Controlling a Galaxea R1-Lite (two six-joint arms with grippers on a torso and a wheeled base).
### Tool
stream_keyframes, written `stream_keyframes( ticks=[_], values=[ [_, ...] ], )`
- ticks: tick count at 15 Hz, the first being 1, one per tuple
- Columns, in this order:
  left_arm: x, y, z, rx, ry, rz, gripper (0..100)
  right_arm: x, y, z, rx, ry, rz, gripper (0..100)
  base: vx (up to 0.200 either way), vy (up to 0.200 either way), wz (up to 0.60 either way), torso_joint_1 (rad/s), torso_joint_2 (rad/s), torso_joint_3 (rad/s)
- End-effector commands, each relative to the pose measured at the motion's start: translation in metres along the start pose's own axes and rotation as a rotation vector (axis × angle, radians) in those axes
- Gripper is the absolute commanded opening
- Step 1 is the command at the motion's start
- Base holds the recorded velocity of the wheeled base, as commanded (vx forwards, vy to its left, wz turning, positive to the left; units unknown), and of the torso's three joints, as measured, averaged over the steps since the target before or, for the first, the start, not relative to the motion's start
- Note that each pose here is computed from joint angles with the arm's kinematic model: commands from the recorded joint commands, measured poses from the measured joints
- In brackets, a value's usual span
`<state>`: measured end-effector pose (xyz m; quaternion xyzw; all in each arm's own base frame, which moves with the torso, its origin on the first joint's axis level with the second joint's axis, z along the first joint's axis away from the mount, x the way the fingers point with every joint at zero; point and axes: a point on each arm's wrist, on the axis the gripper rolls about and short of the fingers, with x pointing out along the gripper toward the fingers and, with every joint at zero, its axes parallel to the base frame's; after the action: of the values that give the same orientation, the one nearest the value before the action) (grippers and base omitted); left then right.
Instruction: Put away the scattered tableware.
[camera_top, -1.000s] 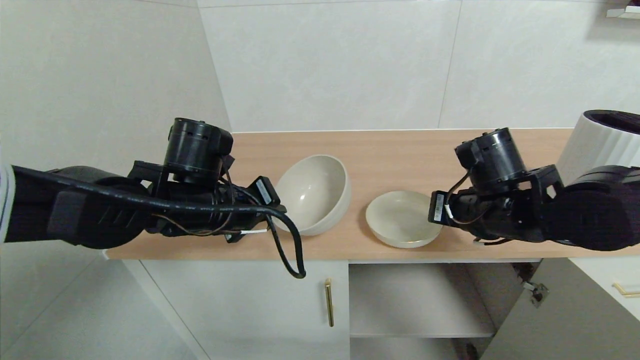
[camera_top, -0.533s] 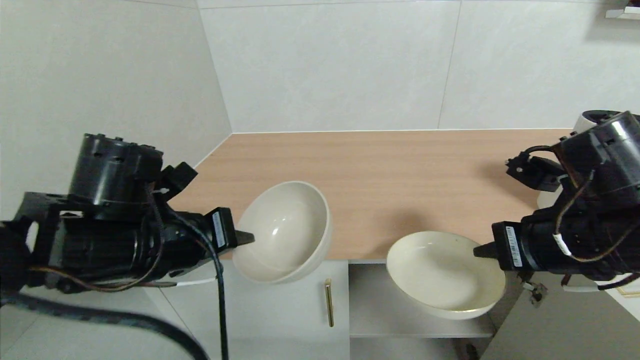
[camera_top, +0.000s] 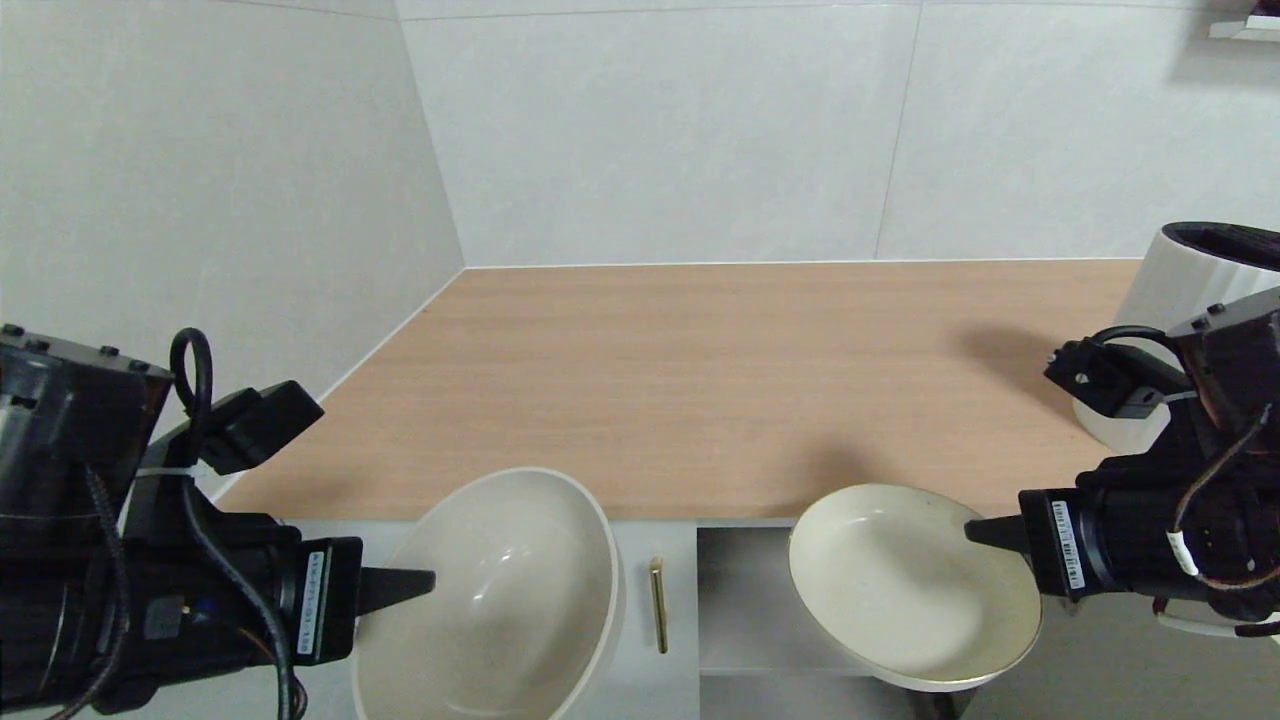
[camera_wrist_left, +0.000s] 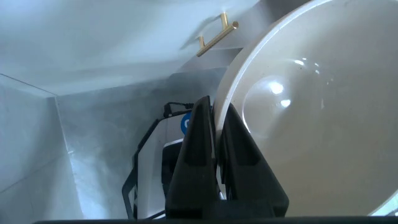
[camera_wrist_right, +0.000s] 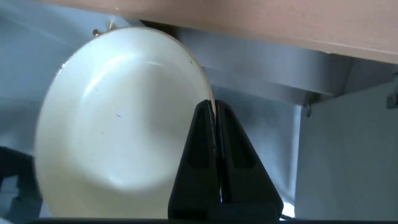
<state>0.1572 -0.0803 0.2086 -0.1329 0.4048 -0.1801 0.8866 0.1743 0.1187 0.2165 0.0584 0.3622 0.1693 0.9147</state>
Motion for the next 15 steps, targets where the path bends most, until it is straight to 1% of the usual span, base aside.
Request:
stream_keyframes(
  ticks=[1, 2, 5, 15],
  values=[
    [0.002, 0.0, -0.001, 0.001, 0.01, -0.001, 0, 0.005, -0.001, -0.004, -0.007, 0.018, -0.009, 0, 0.0, 0.0, 0.0, 0.0, 0.0, 0.0],
    [0.005, 0.0, -0.001, 0.0, 0.021, 0.005, 0, 0.006, -0.001, -0.004, -0.008, 0.021, -0.01, 0, 0.0, 0.0, 0.0, 0.0, 0.0, 0.0],
    [0.01, 0.001, -0.001, -0.001, 0.04, 0.014, 0, 0.013, -0.002, -0.006, -0.014, 0.046, -0.021, 0, -0.2, 0.0, 0.0, 0.006, 0.0, -0.002],
    [0.012, 0.0, -0.003, 0.003, 0.049, 0.014, 0, 0.023, -0.002, -0.008, -0.011, 0.055, -0.029, 0, 0.0, 0.0, 0.0, 0.0, 0.0, 0.0]
  ],
)
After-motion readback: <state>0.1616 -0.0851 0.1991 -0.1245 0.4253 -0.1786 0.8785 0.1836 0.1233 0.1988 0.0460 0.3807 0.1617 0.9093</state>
